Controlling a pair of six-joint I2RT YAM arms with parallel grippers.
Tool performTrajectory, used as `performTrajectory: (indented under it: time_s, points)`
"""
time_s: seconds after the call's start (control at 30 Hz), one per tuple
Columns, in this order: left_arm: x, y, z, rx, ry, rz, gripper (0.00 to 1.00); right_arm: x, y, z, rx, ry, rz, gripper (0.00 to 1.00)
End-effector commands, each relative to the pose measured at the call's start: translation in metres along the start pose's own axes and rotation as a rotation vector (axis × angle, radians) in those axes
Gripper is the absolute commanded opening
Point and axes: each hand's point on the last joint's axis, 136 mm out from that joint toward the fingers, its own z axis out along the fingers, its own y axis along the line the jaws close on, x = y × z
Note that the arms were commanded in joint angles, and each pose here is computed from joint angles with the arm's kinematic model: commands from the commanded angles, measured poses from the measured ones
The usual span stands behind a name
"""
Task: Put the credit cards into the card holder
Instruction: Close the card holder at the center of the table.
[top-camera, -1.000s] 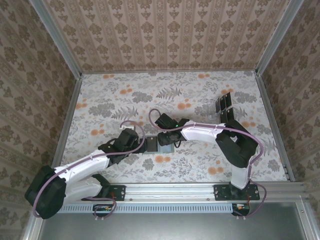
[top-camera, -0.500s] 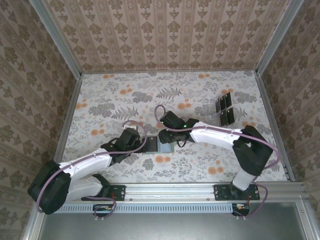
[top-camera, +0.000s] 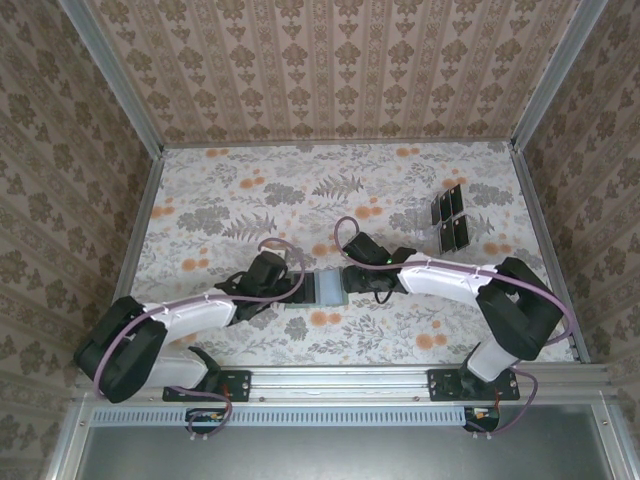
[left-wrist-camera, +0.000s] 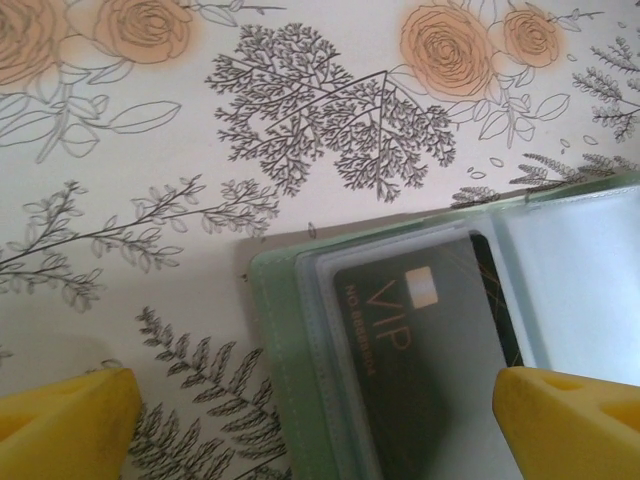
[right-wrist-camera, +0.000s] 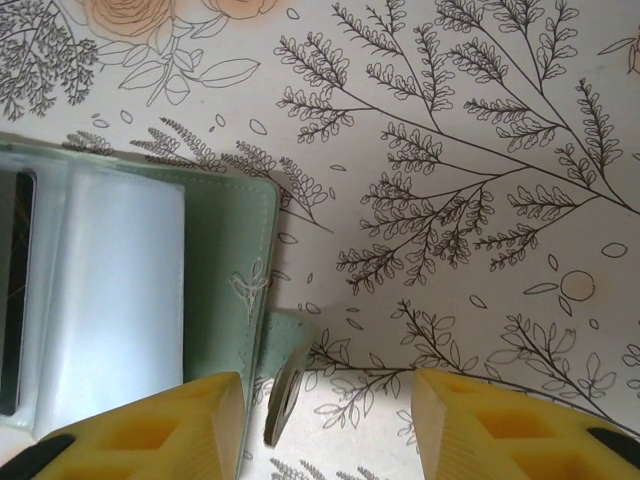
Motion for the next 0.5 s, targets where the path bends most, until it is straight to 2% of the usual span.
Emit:
performTrajectory:
  time_s: [0.0,0.1,0.3,0.47]
  points:
    - [-0.019,-0.014,0.001,0.048,-0.048,0.016,1.0,0.0,-0.002,0.01,0.003,-0.007,0.023,0.46]
    - [-0.019,-0.016,0.005,0.055,-0.046,0.017,1.0,0.002,-0.003,0.017,-0.003,0.003,0.028,0.4]
    - [-0.018,-0.019,0.012,0.068,-0.033,0.017,1.0,0.005,-0.003,0.024,-0.021,0.018,0.04,0.16]
    - [-0.018,-0.024,0.017,0.091,-0.031,0.011,1.0,0.008,-0.003,0.026,-0.034,0.023,0.049,0.06]
